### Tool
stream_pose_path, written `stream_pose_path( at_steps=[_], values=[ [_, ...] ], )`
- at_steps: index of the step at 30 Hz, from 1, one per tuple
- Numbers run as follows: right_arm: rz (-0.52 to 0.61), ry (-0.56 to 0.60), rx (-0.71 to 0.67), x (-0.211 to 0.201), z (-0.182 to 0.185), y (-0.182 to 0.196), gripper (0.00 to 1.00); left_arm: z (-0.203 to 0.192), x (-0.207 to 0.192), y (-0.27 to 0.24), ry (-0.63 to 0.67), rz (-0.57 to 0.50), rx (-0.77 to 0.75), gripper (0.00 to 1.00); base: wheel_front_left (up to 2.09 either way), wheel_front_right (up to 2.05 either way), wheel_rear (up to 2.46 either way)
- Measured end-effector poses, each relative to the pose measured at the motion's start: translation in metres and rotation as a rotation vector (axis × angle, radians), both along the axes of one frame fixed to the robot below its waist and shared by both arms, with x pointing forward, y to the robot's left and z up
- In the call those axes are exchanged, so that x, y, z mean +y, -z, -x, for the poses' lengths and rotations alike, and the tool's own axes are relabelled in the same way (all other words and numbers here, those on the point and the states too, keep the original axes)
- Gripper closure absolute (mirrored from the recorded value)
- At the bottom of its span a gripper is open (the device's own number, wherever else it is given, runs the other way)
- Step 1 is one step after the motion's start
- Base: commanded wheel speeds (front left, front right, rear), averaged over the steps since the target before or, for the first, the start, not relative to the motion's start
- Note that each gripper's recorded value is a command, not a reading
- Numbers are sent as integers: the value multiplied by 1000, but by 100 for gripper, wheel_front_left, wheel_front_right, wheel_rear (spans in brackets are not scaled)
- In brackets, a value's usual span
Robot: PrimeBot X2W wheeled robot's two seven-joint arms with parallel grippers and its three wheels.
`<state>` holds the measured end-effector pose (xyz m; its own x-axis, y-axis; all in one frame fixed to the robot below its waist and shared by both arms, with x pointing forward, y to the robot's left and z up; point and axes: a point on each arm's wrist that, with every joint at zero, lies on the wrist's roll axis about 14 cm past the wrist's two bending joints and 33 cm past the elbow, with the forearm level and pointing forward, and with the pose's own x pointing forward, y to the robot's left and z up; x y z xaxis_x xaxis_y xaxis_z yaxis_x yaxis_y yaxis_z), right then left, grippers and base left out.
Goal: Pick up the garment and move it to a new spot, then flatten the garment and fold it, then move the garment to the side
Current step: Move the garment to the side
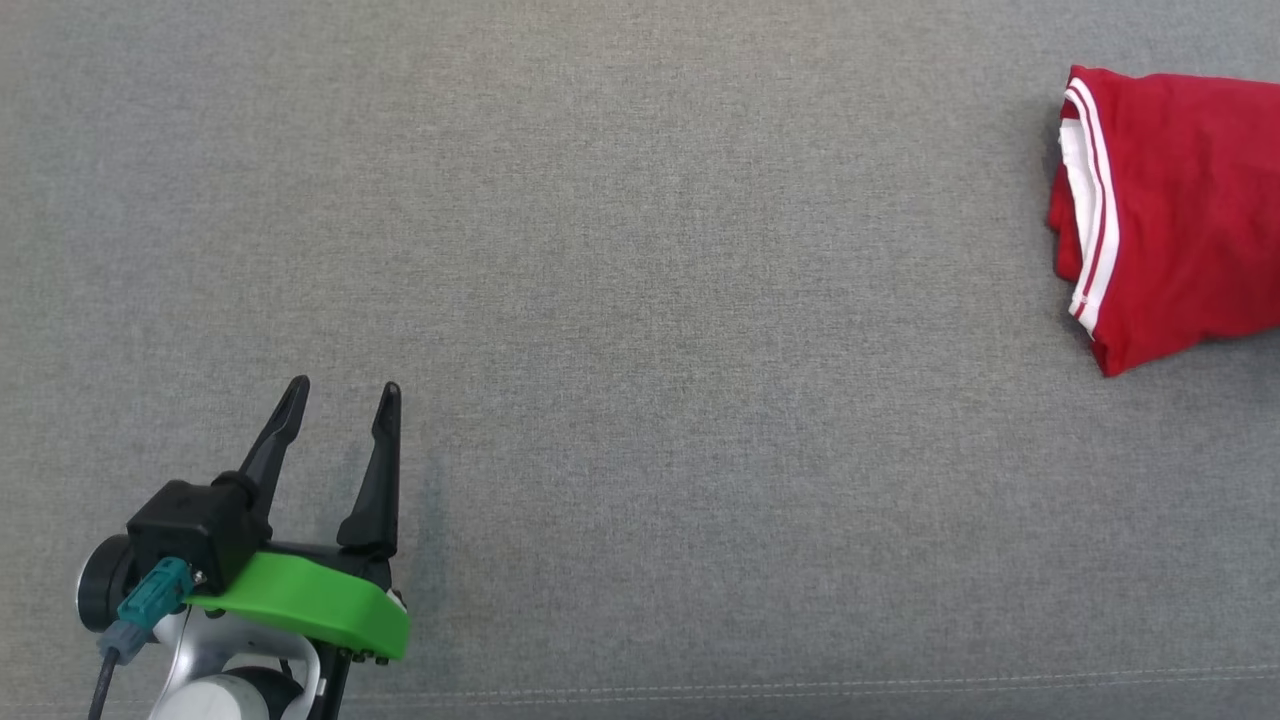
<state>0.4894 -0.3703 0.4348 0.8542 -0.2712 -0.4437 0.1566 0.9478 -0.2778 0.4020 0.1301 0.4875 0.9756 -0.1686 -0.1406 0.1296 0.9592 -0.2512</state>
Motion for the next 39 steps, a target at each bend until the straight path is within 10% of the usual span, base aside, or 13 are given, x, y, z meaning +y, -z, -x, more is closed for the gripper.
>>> stream_pose_path(
  at_steps=[4,11,39],
  values=[
    [12,27,12,-8,6,5,49,-3,-3,-1,13,-5,-3,0,0,0,0],
    [32,86,31,-27,20,11,0,-5,-8,1,30,-2,6,0,0,0,0],
    [-28,-174,-465,50,-12,-135,0,-6,-39,-56,25,168,-180,0,0,0,0]
  ],
)
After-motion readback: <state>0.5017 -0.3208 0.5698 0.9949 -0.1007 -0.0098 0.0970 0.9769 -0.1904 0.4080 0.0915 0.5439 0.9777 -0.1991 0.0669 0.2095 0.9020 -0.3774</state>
